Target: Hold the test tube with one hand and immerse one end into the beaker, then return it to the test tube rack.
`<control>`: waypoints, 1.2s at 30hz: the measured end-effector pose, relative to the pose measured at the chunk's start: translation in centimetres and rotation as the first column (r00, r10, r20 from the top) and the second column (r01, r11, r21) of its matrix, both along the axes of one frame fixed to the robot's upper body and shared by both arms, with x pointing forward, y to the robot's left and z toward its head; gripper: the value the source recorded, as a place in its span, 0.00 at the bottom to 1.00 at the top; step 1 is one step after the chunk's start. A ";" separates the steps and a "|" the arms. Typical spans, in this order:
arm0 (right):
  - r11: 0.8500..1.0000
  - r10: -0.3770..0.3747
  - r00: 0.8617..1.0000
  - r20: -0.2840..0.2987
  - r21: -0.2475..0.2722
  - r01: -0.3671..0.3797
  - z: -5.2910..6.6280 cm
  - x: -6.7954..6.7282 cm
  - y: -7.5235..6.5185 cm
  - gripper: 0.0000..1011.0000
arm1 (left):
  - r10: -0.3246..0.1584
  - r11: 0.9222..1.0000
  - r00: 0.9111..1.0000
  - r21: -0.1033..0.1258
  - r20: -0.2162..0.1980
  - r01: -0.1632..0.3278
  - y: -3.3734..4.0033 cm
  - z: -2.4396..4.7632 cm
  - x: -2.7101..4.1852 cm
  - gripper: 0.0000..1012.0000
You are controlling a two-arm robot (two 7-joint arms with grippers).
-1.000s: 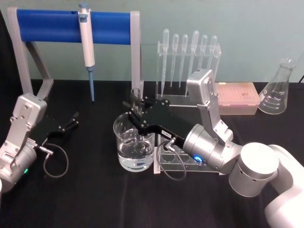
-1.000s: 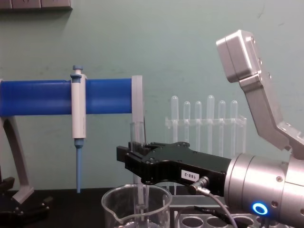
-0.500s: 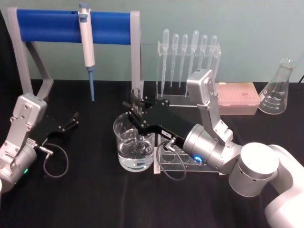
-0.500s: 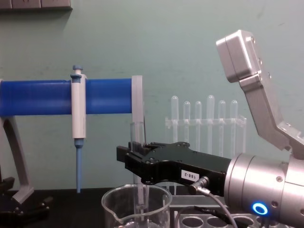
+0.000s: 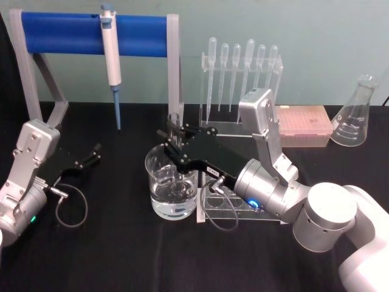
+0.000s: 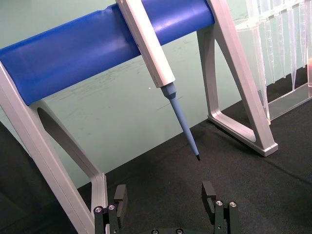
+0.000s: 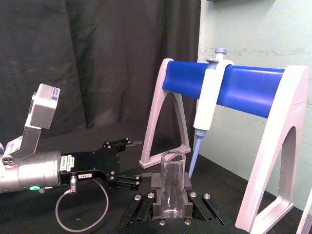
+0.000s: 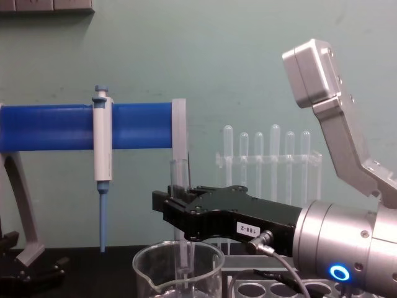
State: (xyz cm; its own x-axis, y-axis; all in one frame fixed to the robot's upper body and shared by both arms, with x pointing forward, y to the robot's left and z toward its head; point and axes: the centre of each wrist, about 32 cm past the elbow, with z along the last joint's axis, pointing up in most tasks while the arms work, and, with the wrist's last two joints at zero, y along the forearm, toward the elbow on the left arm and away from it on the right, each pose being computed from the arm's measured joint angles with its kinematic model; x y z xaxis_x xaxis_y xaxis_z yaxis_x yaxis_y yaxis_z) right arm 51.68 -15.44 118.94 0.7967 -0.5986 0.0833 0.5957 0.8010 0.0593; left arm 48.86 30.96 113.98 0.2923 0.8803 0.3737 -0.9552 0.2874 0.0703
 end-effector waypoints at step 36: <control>1.000 0.000 1.000 0.000 0.000 0.000 0.0 0.0 0.0 0.22 | 0.000 1.000 1.000 0.000 0.000 0.000 0.00 0.00 0.00 0.99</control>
